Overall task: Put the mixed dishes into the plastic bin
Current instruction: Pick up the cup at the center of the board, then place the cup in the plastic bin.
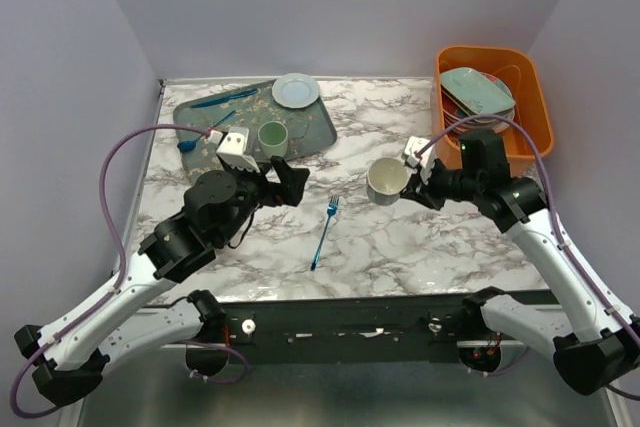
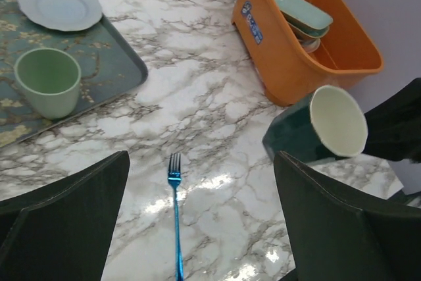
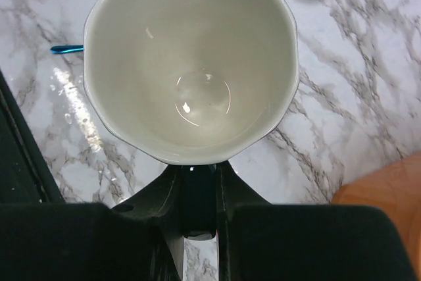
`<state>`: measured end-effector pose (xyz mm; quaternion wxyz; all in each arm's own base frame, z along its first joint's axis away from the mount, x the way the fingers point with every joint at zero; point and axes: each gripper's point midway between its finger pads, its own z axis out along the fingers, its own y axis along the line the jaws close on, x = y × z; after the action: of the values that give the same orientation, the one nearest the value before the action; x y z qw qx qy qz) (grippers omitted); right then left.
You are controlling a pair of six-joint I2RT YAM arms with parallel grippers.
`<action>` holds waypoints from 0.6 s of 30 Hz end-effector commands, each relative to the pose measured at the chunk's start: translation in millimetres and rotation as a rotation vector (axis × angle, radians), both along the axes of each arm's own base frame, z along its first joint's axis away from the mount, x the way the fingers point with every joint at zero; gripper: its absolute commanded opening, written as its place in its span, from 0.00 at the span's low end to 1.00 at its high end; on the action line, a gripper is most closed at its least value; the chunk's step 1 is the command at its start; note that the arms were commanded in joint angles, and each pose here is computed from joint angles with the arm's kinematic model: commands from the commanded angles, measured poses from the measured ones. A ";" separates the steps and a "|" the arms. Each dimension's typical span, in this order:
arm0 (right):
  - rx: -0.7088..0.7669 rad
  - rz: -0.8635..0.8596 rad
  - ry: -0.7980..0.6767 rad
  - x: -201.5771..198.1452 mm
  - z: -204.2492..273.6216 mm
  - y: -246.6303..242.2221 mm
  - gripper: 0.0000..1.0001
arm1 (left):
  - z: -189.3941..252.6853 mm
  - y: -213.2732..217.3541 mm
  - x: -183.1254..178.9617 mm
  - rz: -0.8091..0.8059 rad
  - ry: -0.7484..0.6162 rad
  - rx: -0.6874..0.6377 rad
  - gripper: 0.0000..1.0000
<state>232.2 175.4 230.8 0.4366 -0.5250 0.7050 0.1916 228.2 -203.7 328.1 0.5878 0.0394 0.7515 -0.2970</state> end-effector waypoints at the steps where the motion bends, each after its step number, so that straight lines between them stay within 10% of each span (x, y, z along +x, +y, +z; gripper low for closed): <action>1: 0.145 -0.188 -0.163 58.4 68.1 -19.8 0.00 | -31.4 54.9 -0.8 0.153 -0.010 0.221 0.99; 18: 0.265 -0.910 -0.364 218.3 157.1 -180.3 0.00 | -64.4 97.1 -17.3 0.229 -0.021 0.296 0.99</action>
<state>415.0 28.0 330.2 0.5874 -0.1916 0.7857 0.0312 212.2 -120.6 268.7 0.6085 0.0511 0.7797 -0.1386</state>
